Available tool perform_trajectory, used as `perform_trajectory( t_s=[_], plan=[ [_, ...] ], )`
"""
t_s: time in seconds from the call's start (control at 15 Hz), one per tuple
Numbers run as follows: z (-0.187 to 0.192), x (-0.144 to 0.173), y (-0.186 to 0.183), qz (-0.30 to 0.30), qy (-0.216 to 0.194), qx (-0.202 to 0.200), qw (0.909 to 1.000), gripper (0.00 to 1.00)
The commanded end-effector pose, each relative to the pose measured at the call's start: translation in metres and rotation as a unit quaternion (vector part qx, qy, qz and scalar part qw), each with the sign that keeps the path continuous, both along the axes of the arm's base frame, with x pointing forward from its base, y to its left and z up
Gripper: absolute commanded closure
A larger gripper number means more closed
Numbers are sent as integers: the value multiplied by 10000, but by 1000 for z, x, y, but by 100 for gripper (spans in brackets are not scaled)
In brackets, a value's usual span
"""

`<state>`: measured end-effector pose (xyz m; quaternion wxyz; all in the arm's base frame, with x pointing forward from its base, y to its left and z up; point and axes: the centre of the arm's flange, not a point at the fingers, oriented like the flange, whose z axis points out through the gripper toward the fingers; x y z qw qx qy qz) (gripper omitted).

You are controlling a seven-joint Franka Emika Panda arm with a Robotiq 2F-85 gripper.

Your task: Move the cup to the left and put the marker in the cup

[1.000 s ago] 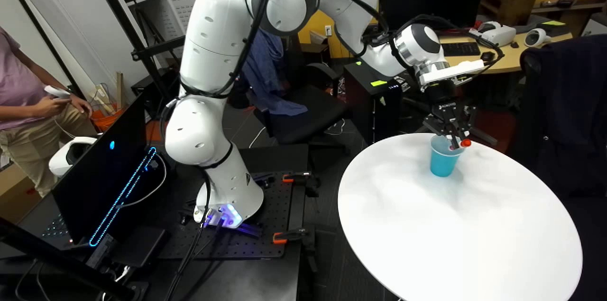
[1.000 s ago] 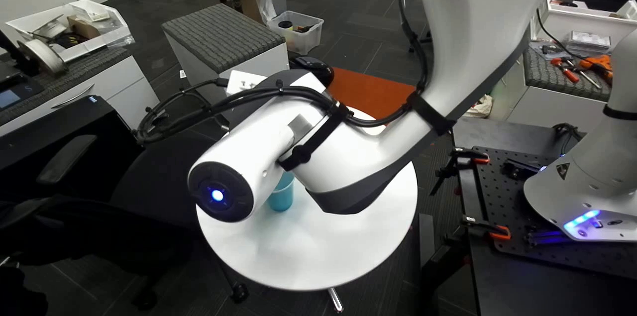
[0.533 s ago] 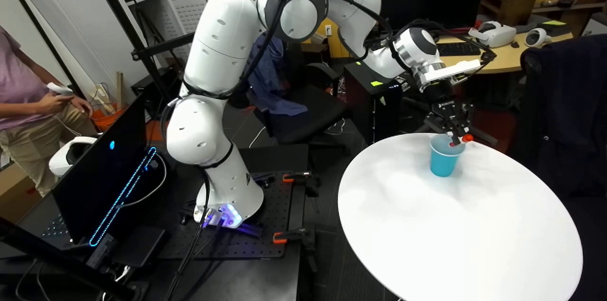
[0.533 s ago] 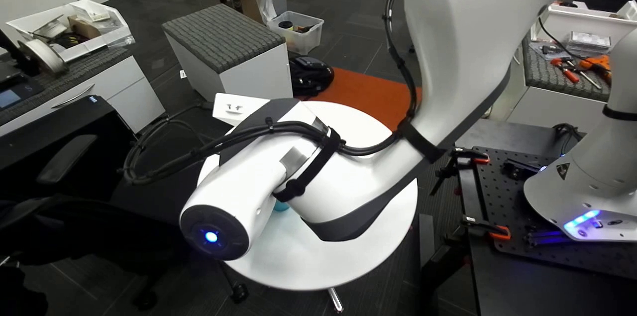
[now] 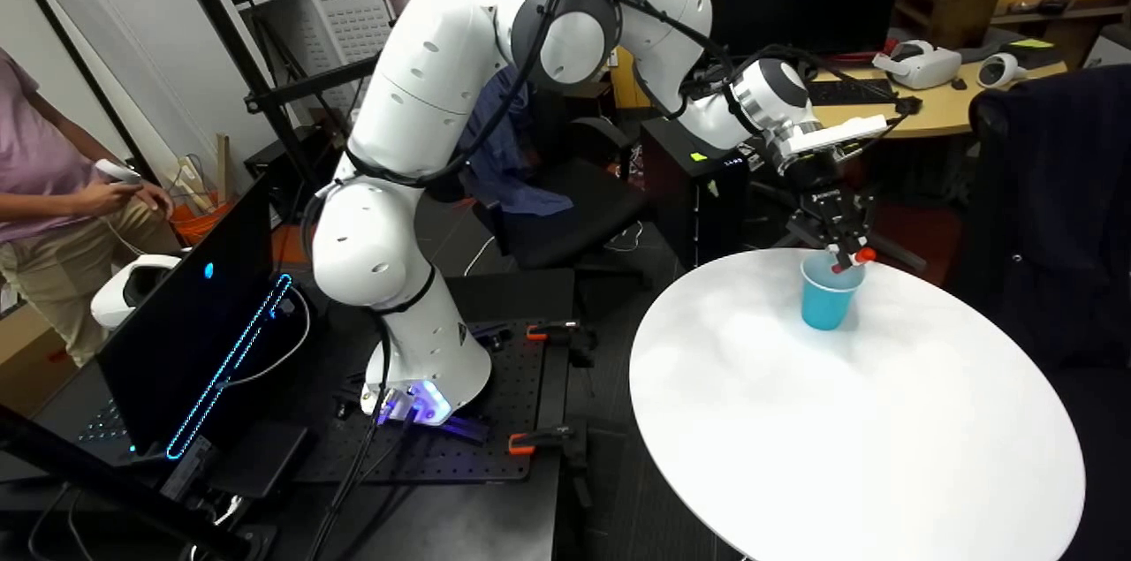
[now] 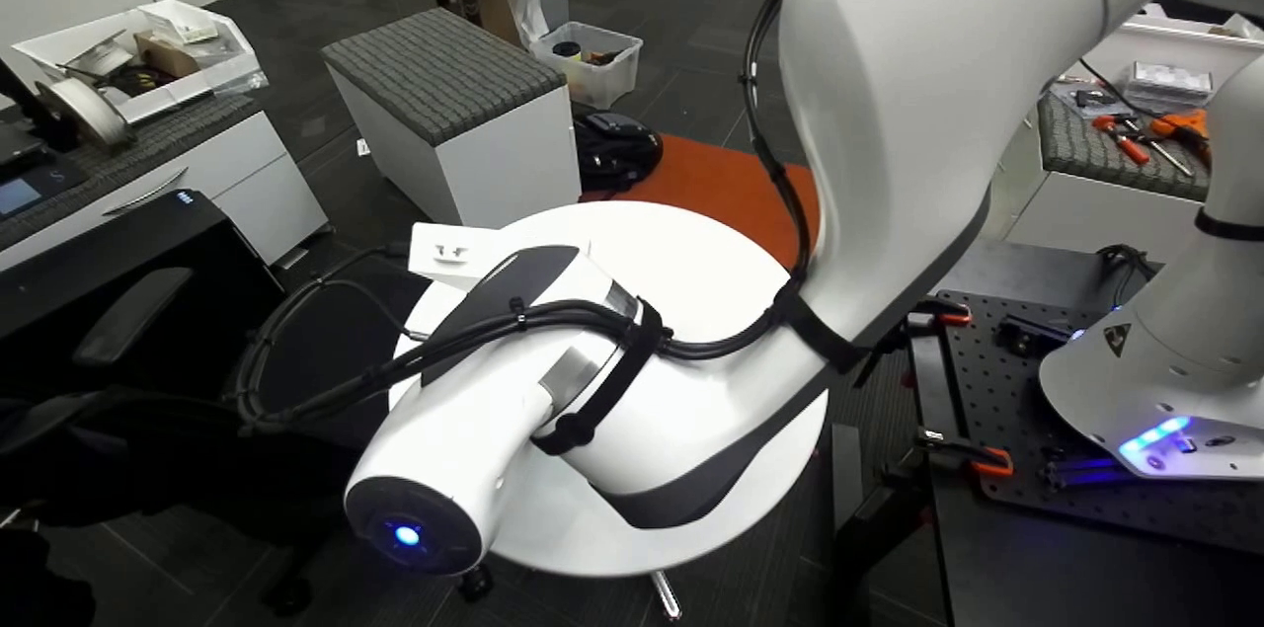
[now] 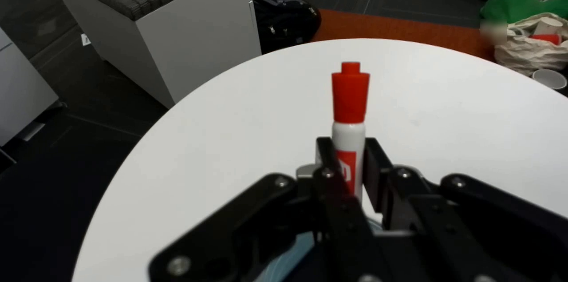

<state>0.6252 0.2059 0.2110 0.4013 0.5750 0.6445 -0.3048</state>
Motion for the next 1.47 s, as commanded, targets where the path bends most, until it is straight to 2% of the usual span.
perform_trajectory(
  t_s=[0.0, 0.67, 1.4],
  plan=[
    [0, 15, 3, 8, 175, -272, 9995, 95],
    [-26, 28, 5, 61, 638, -455, 9969, 95],
    [-52, 21, 26, 208, 892, -573, 9941, 95]
  ],
)
